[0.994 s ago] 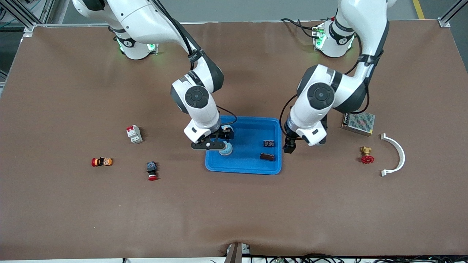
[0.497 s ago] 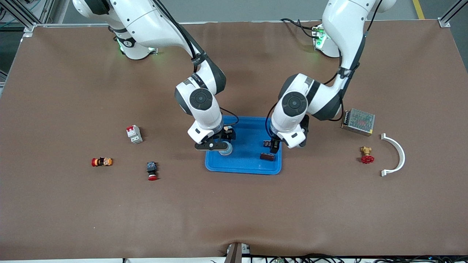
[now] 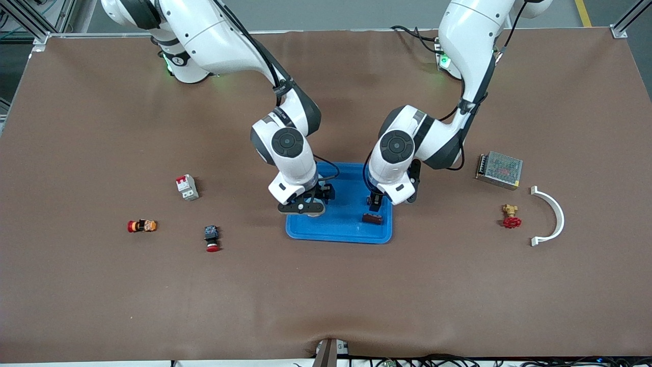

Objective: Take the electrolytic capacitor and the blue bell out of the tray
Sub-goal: 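Grasp blue bell with the right gripper while the left gripper grasps capacitor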

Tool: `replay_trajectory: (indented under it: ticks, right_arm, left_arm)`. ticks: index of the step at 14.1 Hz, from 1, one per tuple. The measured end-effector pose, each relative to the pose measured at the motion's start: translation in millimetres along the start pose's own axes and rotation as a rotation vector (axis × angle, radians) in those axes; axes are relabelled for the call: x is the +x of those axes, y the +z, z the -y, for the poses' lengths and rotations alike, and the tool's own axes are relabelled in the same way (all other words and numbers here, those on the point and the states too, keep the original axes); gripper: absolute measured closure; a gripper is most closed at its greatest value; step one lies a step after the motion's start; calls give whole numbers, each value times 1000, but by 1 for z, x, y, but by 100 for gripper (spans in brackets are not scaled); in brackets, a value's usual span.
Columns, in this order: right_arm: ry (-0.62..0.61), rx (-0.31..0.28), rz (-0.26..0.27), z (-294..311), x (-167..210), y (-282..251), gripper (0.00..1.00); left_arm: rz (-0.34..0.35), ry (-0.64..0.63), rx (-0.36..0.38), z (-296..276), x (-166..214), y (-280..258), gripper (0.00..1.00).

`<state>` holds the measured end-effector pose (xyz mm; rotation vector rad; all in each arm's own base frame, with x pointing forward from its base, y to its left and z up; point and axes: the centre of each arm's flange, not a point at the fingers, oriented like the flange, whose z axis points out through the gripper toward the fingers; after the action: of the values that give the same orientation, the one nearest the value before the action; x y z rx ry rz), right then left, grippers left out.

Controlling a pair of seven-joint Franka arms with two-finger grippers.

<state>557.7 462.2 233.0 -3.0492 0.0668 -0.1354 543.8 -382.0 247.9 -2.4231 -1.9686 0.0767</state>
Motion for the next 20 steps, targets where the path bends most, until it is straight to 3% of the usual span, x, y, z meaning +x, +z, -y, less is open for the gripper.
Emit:
replay_trajectory:
  ticks: [20]
  right_arm:
    - [-7, 3, -12, 0, -5, 44, 0]
  left_arm:
    - [-22, -58, -39, -8, 9, 36, 0]
